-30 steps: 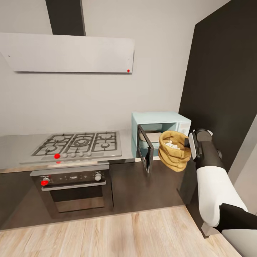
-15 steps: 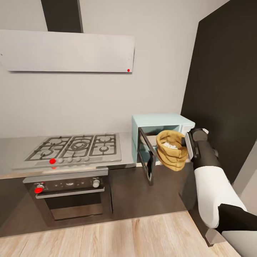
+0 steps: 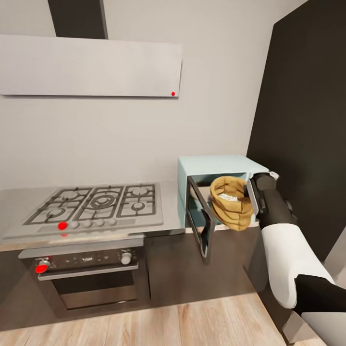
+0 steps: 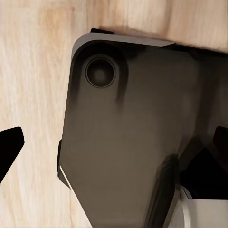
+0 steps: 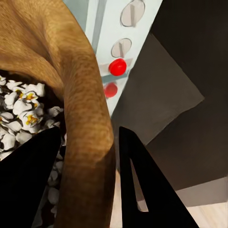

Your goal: In the kitchen, take the popcorn bag from the countertop, put it into the microwave, and heat it until the popcorn is cooked so the cooked popcorn ends up inside the bag.

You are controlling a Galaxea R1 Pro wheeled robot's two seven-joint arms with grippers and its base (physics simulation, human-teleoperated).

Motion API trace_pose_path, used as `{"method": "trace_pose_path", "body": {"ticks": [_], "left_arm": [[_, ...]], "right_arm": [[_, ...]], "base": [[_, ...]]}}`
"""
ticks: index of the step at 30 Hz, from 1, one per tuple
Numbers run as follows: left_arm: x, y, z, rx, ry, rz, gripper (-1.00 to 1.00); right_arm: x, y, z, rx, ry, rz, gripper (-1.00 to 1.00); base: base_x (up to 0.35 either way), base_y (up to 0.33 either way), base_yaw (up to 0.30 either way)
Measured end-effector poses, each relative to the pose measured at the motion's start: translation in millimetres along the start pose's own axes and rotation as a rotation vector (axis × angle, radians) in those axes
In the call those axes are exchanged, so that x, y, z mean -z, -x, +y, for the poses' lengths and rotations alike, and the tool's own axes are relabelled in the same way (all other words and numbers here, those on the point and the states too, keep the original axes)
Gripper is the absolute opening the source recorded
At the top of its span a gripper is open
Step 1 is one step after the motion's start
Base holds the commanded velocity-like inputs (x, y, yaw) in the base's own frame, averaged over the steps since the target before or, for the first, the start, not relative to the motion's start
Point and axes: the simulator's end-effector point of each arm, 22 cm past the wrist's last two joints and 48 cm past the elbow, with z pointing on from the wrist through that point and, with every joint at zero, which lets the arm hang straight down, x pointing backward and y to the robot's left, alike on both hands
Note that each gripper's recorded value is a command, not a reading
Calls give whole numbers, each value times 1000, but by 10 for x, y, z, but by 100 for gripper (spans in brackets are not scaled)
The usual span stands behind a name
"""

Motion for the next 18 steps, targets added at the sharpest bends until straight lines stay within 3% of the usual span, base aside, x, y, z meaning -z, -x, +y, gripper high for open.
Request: {"method": "trace_pose_path", "body": {"ticks": [18], "left_arm": [[-1,3,-5,0,-1,-1,100]], "right_arm": [[-7,3,-15,1,-2,-1,-100]], "base": [[8,0,0]]}}
